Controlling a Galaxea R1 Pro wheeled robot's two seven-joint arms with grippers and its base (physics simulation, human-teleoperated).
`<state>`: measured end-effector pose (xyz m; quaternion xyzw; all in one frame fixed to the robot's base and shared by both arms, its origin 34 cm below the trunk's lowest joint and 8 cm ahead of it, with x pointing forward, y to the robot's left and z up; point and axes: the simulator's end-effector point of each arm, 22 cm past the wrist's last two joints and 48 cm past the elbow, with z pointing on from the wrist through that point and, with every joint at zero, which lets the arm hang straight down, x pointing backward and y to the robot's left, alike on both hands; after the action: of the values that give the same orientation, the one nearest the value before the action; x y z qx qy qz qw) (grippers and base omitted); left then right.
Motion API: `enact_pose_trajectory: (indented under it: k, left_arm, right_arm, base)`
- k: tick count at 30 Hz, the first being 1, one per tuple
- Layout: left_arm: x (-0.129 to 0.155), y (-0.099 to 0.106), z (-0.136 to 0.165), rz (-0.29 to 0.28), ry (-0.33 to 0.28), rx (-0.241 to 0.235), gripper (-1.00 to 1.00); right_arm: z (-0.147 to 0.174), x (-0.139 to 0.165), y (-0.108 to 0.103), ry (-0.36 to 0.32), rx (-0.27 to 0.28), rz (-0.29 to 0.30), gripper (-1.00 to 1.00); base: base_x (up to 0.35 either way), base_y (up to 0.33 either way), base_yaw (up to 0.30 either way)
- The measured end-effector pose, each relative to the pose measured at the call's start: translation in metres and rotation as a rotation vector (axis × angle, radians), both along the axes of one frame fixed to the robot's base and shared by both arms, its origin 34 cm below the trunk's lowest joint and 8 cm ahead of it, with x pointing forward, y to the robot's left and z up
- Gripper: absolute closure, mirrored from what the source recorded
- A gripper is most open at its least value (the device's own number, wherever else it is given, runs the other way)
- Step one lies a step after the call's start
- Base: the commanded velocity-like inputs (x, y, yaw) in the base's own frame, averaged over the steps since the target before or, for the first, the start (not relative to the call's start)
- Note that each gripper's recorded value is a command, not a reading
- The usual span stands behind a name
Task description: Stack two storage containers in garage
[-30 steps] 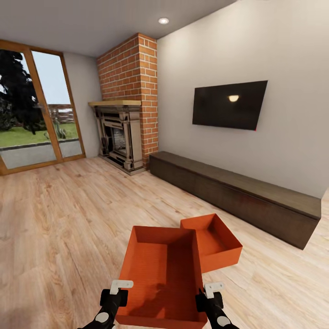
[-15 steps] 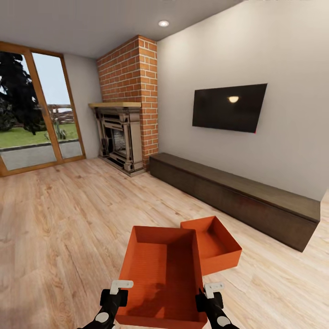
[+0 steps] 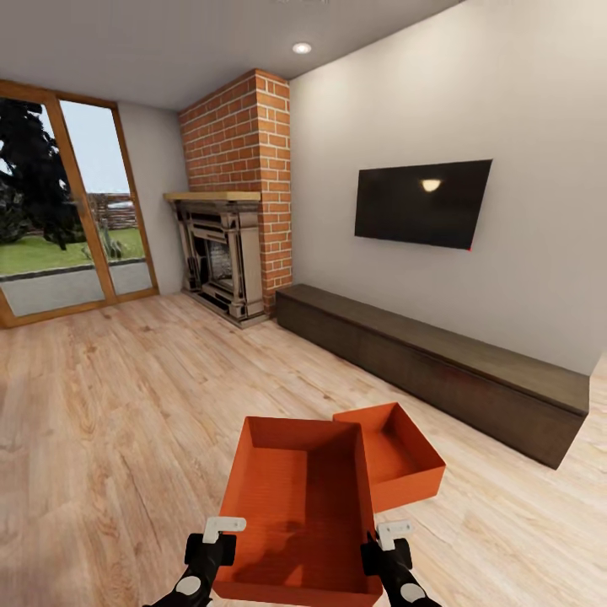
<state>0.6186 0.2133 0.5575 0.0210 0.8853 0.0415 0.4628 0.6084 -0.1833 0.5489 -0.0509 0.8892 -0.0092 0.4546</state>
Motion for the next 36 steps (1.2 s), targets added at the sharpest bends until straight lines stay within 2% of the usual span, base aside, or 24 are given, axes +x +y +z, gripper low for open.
enact_pose_trajectory:
  k: [31,36]
  left_arm:
    - [0.004,0.000,0.055,-0.008,0.001,0.002,1.00]
    - [0.004,0.000,0.063,-0.008,0.001,0.002,1.00]
  right_arm:
    - [0.054,0.001,0.000,0.001,0.003,-0.007,1.00]
    - [0.062,0.001,0.000,0.001,0.002,-0.007,1.00]
  base:
    - [0.000,0.000,0.001]
    - [0.000,0.000,0.138]
